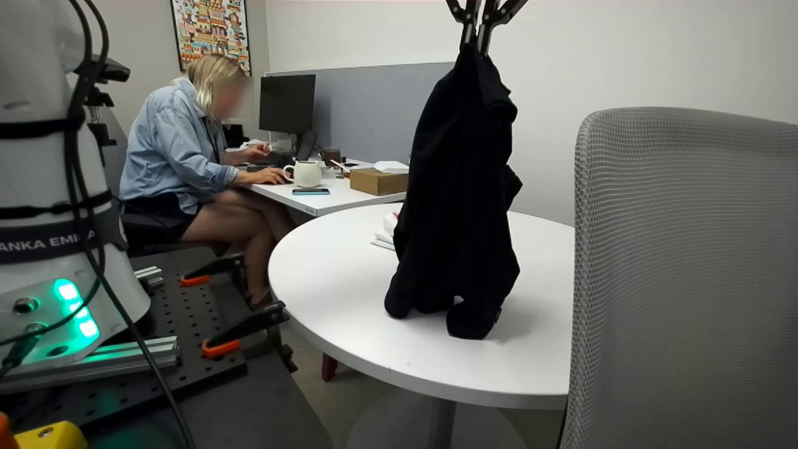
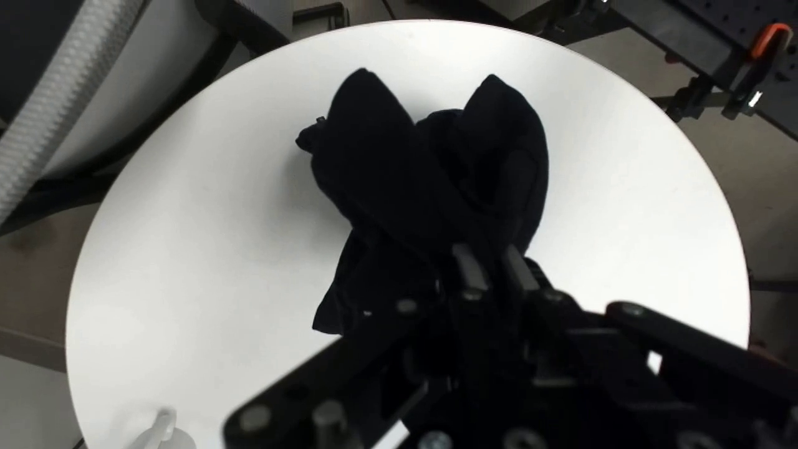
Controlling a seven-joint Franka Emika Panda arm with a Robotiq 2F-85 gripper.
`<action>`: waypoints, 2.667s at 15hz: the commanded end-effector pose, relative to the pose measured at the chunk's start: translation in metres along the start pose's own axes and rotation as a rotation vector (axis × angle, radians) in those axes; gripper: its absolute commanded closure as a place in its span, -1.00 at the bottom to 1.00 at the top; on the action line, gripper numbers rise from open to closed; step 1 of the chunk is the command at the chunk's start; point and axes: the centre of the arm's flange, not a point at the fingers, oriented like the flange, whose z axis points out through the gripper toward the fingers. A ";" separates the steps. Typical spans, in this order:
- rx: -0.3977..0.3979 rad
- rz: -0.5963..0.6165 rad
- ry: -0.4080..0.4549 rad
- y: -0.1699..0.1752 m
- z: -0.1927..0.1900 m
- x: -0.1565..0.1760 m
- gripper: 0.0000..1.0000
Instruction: Put the shirt on the table, unfold the white cloth then unfold the shirt.
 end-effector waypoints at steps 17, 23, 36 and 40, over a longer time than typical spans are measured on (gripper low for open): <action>-0.069 0.274 0.044 0.190 0.043 0.156 0.28; -0.081 0.275 0.175 0.187 0.020 0.145 -0.57; -0.050 0.153 0.202 0.060 0.067 0.131 -1.00; -0.037 0.112 0.186 0.012 0.097 0.140 -1.00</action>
